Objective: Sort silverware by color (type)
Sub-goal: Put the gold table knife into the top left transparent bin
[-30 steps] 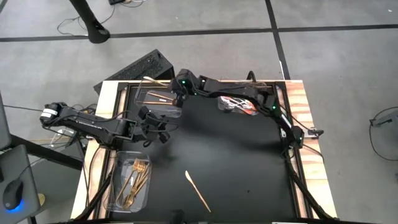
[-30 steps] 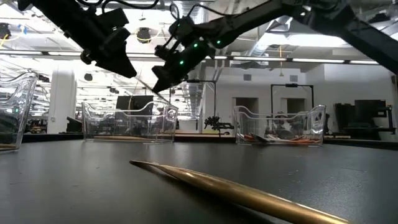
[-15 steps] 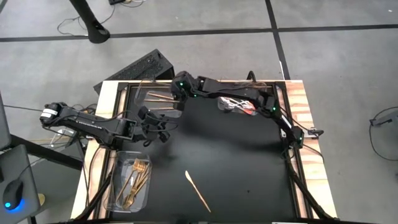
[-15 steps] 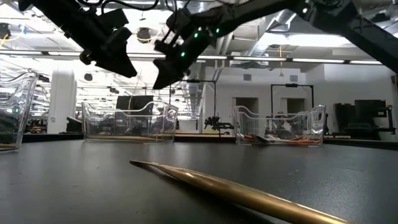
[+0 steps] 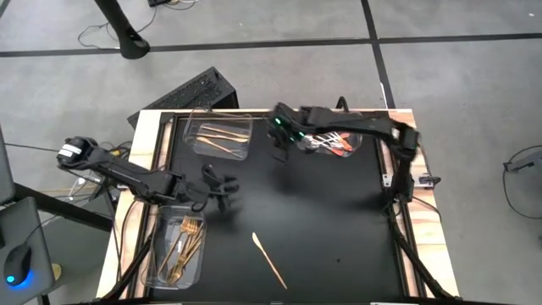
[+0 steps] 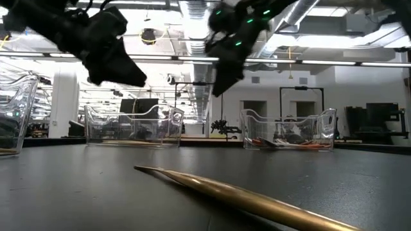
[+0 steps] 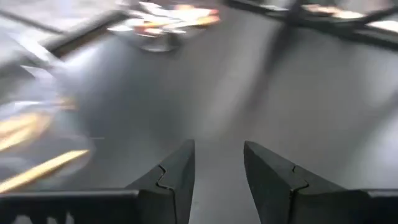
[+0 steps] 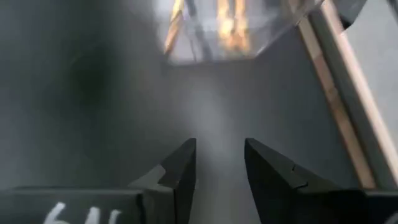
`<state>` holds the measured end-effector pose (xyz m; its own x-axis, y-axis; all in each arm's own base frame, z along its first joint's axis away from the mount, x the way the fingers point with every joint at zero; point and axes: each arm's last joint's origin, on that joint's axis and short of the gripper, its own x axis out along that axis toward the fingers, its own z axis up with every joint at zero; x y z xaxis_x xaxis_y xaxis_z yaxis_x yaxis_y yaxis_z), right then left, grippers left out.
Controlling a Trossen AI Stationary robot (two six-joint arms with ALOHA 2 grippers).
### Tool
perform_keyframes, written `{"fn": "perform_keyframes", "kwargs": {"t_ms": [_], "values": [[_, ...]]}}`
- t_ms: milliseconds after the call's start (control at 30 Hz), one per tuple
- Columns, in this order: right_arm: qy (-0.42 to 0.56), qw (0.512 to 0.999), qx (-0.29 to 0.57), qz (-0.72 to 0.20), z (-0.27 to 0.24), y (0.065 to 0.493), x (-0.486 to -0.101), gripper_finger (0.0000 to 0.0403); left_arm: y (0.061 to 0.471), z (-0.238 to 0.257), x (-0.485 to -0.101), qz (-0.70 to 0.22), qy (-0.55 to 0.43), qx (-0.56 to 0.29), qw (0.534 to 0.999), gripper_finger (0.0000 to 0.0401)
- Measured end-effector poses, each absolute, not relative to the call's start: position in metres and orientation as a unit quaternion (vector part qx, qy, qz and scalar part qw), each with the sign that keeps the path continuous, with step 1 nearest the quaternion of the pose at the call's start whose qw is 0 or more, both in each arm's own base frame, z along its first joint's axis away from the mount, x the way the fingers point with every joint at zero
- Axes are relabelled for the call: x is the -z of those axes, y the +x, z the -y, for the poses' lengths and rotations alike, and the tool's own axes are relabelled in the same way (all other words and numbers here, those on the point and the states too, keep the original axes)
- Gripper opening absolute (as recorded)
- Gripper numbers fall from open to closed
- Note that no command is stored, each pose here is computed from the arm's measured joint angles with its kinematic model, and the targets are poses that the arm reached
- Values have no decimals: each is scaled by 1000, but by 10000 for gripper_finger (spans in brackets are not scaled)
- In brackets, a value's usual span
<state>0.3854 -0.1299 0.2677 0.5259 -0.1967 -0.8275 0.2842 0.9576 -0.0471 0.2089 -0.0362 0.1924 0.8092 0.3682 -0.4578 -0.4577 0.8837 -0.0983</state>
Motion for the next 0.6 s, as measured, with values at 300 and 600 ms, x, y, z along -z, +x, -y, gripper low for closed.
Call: {"fn": "perform_keyframes", "kwargs": {"t_ms": [300, 600], "values": [[82, 901, 106, -413, 35, 325, -255, 137, 231, 71, -151, -192, -51, -11, 980, 128], [92, 914, 71, -389, -46, 301, -239, 134, 302, 121, -117, -257, 73, 115, 957, 156]]}}
